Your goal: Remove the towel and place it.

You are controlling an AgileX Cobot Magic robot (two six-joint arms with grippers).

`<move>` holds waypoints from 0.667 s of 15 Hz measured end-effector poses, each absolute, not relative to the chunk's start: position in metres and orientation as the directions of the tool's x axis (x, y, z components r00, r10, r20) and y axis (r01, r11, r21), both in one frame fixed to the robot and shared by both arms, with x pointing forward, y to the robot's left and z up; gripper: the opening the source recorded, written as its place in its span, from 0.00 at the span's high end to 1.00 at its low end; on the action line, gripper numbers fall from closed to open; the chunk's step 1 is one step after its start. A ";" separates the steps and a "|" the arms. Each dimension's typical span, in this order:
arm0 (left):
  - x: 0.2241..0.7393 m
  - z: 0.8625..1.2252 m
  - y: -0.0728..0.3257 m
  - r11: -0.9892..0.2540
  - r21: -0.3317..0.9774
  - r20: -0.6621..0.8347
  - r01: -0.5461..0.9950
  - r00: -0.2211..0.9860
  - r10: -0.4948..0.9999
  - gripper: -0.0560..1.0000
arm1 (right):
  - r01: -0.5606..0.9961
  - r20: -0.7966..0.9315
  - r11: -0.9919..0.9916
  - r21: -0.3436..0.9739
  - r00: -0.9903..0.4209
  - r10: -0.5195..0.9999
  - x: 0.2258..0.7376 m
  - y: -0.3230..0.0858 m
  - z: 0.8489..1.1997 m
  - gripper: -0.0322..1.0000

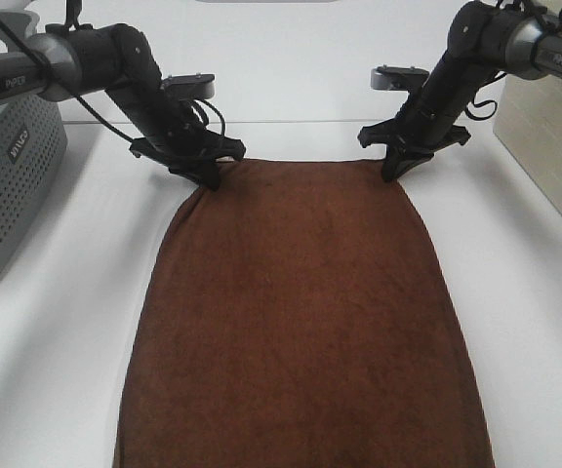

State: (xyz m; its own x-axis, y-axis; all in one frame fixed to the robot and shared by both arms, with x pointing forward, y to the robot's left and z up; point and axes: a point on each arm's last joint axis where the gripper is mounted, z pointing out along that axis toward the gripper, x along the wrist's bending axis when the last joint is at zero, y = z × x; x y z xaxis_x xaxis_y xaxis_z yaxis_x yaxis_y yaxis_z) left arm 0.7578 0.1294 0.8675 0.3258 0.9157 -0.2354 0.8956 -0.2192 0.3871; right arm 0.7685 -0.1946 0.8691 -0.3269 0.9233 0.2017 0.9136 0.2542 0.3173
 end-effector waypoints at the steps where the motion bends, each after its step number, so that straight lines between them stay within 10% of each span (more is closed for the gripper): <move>1: 0.761 0.870 0.130 -0.231 0.410 -0.216 0.882 0.340 0.915 0.94 | 0.904 0.184 0.251 0.347 -0.328 0.927 0.772 -0.195 0.870 0.96; 10: 0.790 0.911 0.128 -0.190 0.673 -0.127 0.715 0.365 0.922 0.95 | 0.783 0.093 0.218 0.582 -0.330 0.939 0.799 -0.196 0.904 0.96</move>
